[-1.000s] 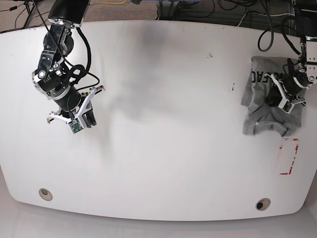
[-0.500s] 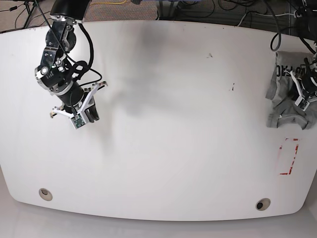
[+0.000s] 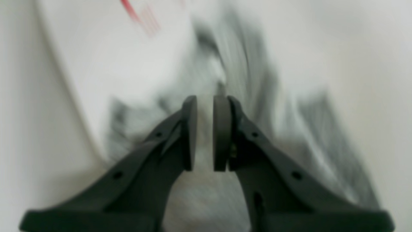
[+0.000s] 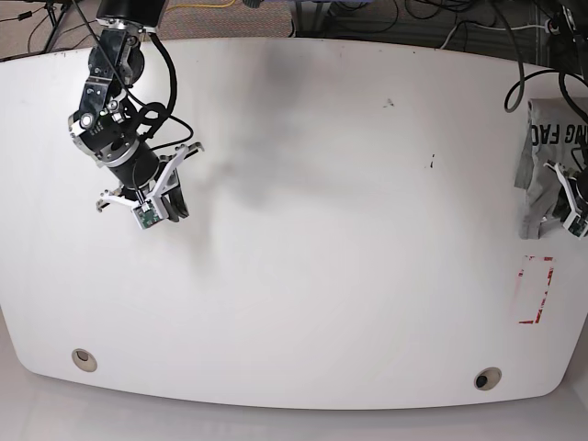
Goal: Layout the t-shirt on the table in an organized manner, then fold the t-shirt properly
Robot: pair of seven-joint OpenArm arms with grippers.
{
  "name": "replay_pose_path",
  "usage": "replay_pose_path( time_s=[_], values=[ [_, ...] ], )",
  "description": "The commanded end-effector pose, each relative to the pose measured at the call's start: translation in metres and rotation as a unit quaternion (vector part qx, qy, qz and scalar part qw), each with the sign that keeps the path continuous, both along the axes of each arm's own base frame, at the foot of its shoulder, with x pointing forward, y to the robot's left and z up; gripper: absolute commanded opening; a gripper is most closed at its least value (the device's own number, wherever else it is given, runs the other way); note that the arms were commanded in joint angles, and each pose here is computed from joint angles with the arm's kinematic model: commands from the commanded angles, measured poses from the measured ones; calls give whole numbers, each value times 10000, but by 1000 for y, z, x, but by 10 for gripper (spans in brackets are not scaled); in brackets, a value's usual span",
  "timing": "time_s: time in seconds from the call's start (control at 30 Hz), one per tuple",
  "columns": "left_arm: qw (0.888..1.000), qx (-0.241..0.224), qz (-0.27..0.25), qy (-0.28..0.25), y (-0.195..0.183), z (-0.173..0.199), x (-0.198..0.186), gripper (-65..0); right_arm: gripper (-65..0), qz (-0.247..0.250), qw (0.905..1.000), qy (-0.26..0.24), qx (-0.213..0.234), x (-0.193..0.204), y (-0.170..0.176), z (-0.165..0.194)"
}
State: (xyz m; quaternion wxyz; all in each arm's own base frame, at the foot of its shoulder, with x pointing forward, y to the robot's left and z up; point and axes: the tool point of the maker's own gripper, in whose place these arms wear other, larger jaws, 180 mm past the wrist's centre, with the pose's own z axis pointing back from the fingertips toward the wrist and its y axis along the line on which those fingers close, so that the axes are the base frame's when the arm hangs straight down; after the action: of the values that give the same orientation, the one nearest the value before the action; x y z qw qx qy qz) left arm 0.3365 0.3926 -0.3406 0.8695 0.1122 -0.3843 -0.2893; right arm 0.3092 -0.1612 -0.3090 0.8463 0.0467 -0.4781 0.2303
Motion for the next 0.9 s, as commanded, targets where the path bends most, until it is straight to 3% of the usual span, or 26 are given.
replay_pose_path(
  time_s=[0.0, 0.2, 0.4, 0.57, 0.87],
  values=[
    [9985, -136, -252, -456, -28, 18, 14, -572, -580, 76, 9991, -411, 110, 5, 2, 18],
    [9862, -770, -596, -1340, -102, 28, 21, -571, -579, 98, 9972, -744, 30, 2, 1, 20],
    [9535, -1613, -473, -2501, -150, 41, 12, -569, -579, -16, 9945, -1047, -23, -2, 0, 9],
    [9316, -2087, -308, -2960, -176, 40, -12, -569, -579, -415, 9897, -1342, 266, -12, -20, 3],
    [9362, -2323, -33, -2638, -210, 25, -84, -569, -579, -712, 9905, -1115, 383, -56, -40, -18]
  ],
)
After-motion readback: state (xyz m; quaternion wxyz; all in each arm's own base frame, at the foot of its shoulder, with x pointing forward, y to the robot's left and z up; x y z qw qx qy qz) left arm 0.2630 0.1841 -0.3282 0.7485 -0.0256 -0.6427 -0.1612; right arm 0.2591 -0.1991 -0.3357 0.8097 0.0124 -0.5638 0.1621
